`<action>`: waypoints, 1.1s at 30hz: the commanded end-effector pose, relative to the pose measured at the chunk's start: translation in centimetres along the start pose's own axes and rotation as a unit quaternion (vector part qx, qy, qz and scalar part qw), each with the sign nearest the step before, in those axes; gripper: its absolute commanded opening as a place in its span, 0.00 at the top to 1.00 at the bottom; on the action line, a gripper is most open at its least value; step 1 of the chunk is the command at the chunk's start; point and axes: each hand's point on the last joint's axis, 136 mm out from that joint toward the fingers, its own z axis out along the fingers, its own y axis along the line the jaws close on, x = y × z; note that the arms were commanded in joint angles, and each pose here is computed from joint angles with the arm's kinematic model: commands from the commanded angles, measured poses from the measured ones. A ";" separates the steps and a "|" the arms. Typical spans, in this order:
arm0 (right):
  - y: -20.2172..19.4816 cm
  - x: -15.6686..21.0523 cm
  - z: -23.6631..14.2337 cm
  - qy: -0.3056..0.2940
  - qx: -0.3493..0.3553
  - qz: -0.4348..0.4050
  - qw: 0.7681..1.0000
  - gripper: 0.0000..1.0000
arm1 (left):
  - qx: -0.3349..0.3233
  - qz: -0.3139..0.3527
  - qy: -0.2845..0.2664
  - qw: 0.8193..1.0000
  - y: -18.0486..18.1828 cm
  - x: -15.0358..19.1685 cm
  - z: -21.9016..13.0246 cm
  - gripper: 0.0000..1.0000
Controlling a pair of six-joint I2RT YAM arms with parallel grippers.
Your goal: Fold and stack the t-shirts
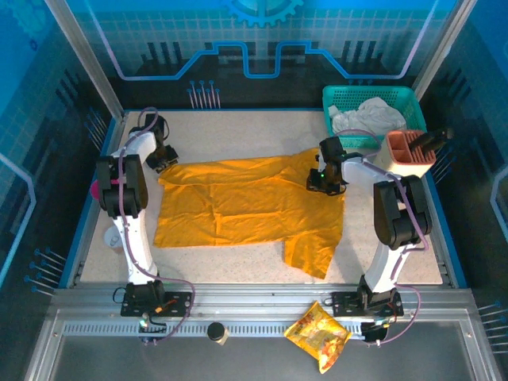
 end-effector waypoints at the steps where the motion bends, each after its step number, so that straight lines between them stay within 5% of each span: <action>1: 0.1 -0.6 -0.3 0.006 -0.009 0.003 1.000 0.73 | 0.006 -0.007 0.011 1.000 -0.3 0.4 1.0 0.67; 3: 0.2 -1.1 -0.5 0.002 -0.006 -0.001 1.000 0.73 | 0.006 -0.006 0.015 1.000 -0.4 0.4 1.4 0.69; 9: 0.0 -4.8 -1.1 -0.030 0.022 -0.031 0.999 0.72 | 0.000 -0.005 0.011 1.000 -0.5 -0.2 1.4 1.00; 18: -1.5 -9.9 3.2 -0.013 0.072 -0.049 0.996 0.78 | -0.004 -0.002 -0.006 1.000 -0.6 -1.3 -0.1 1.00; 24: -3.1 -10.4 6.6 0.032 0.111 -0.023 0.993 0.87 | -0.056 -0.007 -0.027 0.998 1.0 -2.5 -1.4 1.00; 33: -4.4 -10.4 6.5 0.038 0.131 0.054 0.989 0.90 | -0.111 -0.077 -0.032 0.990 5.2 -3.8 -1.4 1.00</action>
